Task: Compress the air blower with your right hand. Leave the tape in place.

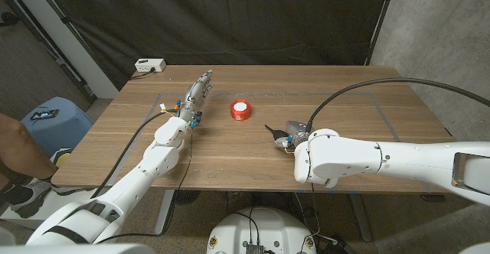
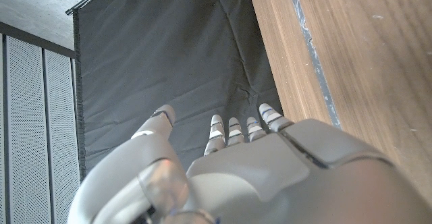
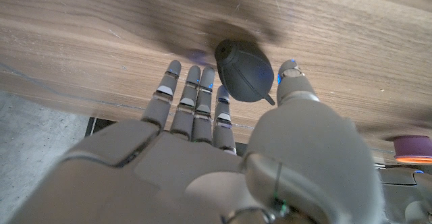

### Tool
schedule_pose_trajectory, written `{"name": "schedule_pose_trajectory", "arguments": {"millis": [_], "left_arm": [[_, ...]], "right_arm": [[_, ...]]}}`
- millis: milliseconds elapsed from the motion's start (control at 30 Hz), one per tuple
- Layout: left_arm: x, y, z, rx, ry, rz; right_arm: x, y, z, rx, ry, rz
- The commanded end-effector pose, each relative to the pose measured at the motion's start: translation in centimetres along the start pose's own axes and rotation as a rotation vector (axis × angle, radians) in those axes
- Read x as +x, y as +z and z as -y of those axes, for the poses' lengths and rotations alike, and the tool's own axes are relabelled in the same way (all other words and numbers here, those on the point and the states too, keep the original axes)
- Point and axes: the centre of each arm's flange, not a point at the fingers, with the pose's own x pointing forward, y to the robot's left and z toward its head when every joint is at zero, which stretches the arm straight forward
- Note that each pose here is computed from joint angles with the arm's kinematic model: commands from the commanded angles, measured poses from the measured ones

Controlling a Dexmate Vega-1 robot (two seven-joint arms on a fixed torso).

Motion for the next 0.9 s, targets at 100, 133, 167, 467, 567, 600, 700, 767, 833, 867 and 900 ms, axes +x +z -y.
{"name": "schedule_pose_trajectory", "arguments": {"millis": [100, 133, 167, 467, 567, 600, 700, 767, 833, 867, 900], "left_arm": [[-0.09, 0.29, -0.07, 0.004, 0.002, -0.001], [-0.08, 0.33, -0.06, 0.006, 0.001, 0.0], [-0.06, 0.36, -0.04, 0.007, 0.0, 0.0], [-0.16, 0.32, 0.36, 0.002, -0.002, -0.002], [-0.16, 0.3, 0.47, 0.002, -0.004, -0.001], [-0.15, 0.3, 0.5, 0.002, -0.004, -0.001], [-0.11, 0.29, 0.58, 0.002, -0.005, 0.0], [-0.06, 0.29, 0.65, -0.001, -0.005, 0.002], [0.0, 0.28, 0.73, -0.001, -0.007, 0.002], [0.02, 0.28, 0.77, -0.002, -0.008, 0.002], [0.05, 0.27, 0.8, -0.002, -0.008, 0.002]], "right_arm": [[0.57, -0.09, -0.57, -0.007, -0.023, -0.013], [0.58, -0.1, -0.59, -0.007, -0.027, -0.013], [0.57, -0.12, -0.61, -0.007, -0.029, -0.013], [0.42, -0.35, -0.6, -0.007, -0.045, -0.011], [0.38, -0.4, -0.57, -0.007, -0.046, -0.01], [0.36, -0.41, -0.57, -0.01, -0.047, -0.009], [0.31, -0.38, -0.53, -0.01, -0.044, -0.007], [0.27, -0.35, -0.48, -0.009, -0.04, -0.006], [0.25, -0.31, -0.42, -0.012, -0.041, -0.004], [0.25, -0.3, -0.39, -0.012, -0.041, -0.003], [0.26, -0.29, -0.37, -0.013, -0.041, -0.003]]}}
